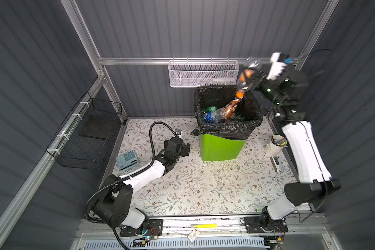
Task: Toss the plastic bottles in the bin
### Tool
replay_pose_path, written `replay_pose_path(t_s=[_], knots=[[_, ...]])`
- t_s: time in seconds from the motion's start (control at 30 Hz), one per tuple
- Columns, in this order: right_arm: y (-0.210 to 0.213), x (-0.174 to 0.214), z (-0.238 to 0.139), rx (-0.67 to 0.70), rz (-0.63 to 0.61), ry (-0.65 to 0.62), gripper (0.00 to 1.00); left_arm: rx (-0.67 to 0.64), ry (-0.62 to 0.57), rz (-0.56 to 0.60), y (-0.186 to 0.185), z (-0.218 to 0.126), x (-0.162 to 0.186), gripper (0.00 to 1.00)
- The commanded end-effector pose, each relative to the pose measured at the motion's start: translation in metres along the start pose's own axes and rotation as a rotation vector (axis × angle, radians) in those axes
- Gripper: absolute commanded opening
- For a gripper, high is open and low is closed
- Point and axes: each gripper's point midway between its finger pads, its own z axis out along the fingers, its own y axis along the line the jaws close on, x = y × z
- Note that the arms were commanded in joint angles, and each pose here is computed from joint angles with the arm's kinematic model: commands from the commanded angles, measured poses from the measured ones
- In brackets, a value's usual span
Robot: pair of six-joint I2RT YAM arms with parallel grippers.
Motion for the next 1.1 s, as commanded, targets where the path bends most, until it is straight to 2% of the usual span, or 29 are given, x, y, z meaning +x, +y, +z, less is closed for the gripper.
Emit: replay_pose_path(t_s=[0.0, 0.1, 0.2, 0.4, 0.57, 0.73, 0.9, 0.97, 1.07], knots=[[0.003, 0.019, -0.018, 0.096, -0.105, 0.097, 0.99, -0.008, 0.021, -0.002, 0.005, -0.002, 0.006, 1.00], [0.010, -0.033, -0.058, 0.156, -0.155, -0.155, 0.99, -0.011, 0.025, 0.016, 0.006, -0.004, 0.008, 1.00], [0.019, -0.059, -0.103, 0.193, -0.186, -0.312, 0.99, -0.018, 0.036, 0.020, 0.007, -0.002, 0.012, 1.00], [-0.007, -0.053, -0.157, 0.285, -0.198, -0.436, 0.99, -0.014, 0.063, 0.009, 0.004, 0.007, 0.019, 1.00], [-0.051, -0.011, -0.186, 0.374, -0.217, -0.393, 0.99, -0.041, 0.042, 0.006, 0.010, 0.004, 0.018, 1.00], [-0.116, 0.073, -0.199, 0.547, -0.333, -0.200, 0.99, -0.087, 0.032, 0.001, 0.020, 0.000, 0.020, 1.00], [-0.173, 0.169, -0.205, 0.651, -0.364, -0.002, 0.99, -0.188, 0.008, -0.028, 0.039, -0.006, 0.021, 1.00], [-0.190, 0.196, -0.209, 0.679, -0.361, 0.023, 0.99, -0.250, -0.013, -0.052, 0.052, -0.011, 0.021, 1.00], [-0.205, 0.218, -0.218, 0.707, -0.338, -0.014, 0.99, -0.312, -0.039, -0.074, 0.066, -0.020, 0.021, 1.00]])
